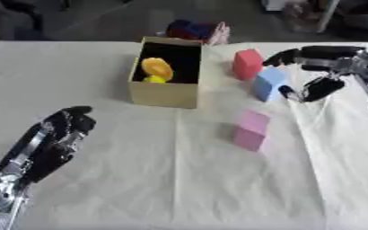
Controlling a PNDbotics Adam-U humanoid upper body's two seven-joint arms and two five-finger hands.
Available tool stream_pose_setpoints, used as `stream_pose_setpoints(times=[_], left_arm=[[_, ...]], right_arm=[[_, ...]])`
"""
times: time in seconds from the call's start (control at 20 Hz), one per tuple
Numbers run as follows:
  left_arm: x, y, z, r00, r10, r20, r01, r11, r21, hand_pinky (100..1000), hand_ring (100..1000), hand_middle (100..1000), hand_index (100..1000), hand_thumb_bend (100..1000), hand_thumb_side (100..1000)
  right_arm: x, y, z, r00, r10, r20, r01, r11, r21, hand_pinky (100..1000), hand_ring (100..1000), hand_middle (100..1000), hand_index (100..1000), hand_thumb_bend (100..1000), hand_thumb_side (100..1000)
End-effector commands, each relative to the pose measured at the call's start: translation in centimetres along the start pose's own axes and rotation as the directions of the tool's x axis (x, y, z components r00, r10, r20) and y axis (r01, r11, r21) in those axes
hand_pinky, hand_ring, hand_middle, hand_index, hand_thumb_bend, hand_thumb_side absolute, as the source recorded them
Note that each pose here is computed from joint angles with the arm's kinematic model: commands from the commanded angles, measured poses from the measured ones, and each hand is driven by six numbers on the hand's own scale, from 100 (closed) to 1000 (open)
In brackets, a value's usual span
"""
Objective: Pick up objects on the table and place them in the box.
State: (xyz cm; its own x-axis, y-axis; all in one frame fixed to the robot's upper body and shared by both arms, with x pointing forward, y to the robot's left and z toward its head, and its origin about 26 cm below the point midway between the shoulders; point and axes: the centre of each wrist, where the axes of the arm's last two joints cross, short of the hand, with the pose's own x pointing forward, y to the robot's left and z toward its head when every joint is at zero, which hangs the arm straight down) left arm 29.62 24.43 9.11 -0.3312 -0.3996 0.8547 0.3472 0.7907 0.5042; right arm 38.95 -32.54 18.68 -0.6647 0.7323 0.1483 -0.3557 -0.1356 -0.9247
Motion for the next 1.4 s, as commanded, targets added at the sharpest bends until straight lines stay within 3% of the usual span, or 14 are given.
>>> stream_pose_setpoints(times=[0.05,0.25,0.5,0.6,1.05,1.4], left_arm=[[0.4,0.8,0.1,0.999,-0.030,0.010,0.030,1.000,0.009,808,737,656,863,100,675],[0.4,0.7,0.1,0.999,-0.031,0.009,0.031,0.999,0.004,809,738,656,863,100,675],[0.5,0.7,0.0,0.999,-0.030,0.012,0.030,1.000,0.002,809,738,657,863,100,675],[0.5,0.6,0.0,0.999,-0.029,0.014,0.029,1.000,0.001,809,738,657,863,100,674],[0.6,0.6,-0.1,0.999,-0.028,0.018,0.028,1.000,0.000,808,739,657,864,100,677],[0.6,0.6,-0.1,0.999,-0.026,0.018,0.026,1.000,0.000,808,740,657,864,100,685]], right_arm=[[1.8,-1.1,1.5,0.996,0.067,0.060,-0.070,0.997,0.039,919,938,954,1000,100,175],[4.0,0.0,0.9,0.989,0.097,0.107,-0.109,0.988,0.112,917,950,969,1000,100,254],[5.9,0.2,-1.2,0.970,0.200,0.141,-0.217,0.969,0.120,918,964,984,1000,230,419],[6.3,0.2,-2.0,0.961,0.239,0.137,-0.255,0.960,0.113,919,968,990,1000,266,447],[5.8,2.4,-5.1,0.944,0.313,0.109,-0.328,0.927,0.181,918,978,1000,1000,323,514],[4.9,3.8,-5.8,0.936,0.343,0.075,-0.351,0.907,0.235,913,978,1000,1000,329,499]])
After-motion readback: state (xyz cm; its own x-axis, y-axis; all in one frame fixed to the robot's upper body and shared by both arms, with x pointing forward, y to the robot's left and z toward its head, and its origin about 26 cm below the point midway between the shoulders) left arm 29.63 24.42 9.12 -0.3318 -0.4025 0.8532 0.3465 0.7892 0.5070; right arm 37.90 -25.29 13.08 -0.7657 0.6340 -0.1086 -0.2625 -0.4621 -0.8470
